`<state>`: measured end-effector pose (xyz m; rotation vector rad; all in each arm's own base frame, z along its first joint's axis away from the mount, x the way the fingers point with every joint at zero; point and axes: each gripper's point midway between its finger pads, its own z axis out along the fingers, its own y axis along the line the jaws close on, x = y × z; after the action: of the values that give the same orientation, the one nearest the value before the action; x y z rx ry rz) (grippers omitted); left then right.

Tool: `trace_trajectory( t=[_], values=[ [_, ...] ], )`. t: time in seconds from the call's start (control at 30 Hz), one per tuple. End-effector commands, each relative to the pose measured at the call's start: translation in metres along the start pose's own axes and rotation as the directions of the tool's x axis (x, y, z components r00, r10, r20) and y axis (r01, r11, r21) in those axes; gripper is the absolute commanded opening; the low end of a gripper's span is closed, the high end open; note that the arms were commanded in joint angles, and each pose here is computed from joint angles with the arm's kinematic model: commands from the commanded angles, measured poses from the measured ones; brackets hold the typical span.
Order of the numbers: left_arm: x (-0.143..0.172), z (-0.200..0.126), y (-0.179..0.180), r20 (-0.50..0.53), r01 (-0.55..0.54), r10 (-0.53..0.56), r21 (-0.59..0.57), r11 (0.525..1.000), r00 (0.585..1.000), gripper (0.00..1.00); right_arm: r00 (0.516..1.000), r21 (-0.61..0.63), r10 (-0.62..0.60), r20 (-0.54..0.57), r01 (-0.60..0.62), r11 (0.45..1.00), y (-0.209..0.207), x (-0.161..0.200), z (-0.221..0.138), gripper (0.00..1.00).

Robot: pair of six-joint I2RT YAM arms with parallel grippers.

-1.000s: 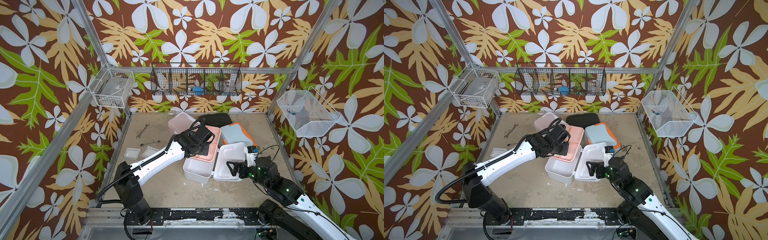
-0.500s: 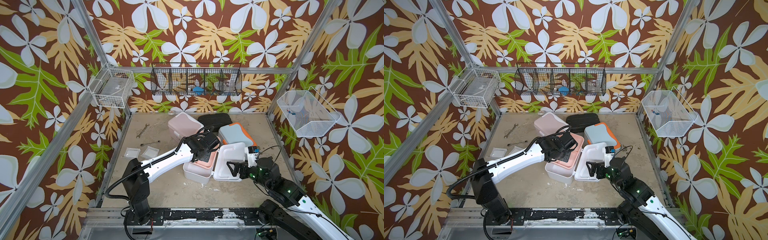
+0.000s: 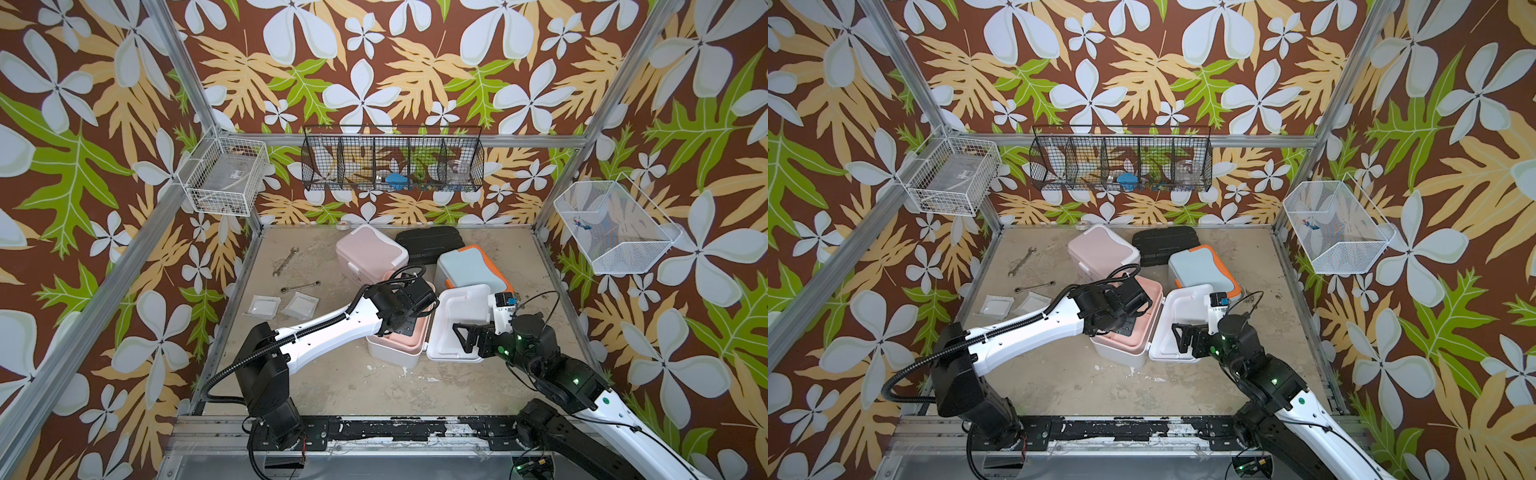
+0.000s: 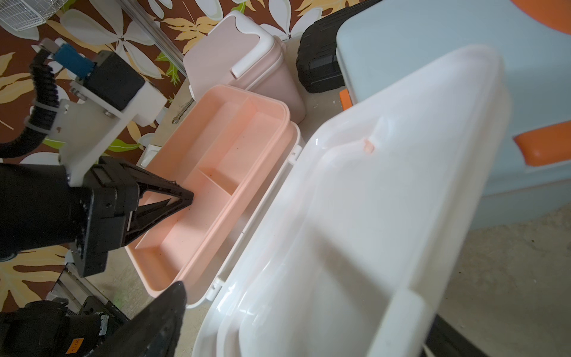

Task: Open first aid kits and take out gauze
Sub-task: Place the compartment layer in the first aid kit.

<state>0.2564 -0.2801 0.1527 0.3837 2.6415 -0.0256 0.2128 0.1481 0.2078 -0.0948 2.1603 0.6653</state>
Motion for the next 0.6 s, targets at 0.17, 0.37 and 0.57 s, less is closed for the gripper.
trace_trajectory(
  t=[0.17, 0.37, 0.57],
  values=[
    [0.005, 0.006, -0.01, -0.009, 0.032, -0.032, 0.028, 0.999, 0.999, 0.0, 1.0, -0.016, 0.007, 0.022, -0.007, 1.0, 0.004, -0.005, -0.001, 1.0],
    [0.01, 0.011, -0.015, -0.023, 0.033, -0.032, 0.04, 0.999, 0.999, 0.0, 1.0, -0.02, 0.012, 0.02, -0.012, 1.0, 0.004, -0.004, 0.0, 1.0],
    [0.013, 0.015, -0.019, -0.035, 0.035, -0.033, 0.049, 0.998, 0.999, 0.0, 1.0, -0.024, 0.013, 0.018, -0.012, 1.0, 0.005, -0.004, 0.0, 1.0]
  ],
)
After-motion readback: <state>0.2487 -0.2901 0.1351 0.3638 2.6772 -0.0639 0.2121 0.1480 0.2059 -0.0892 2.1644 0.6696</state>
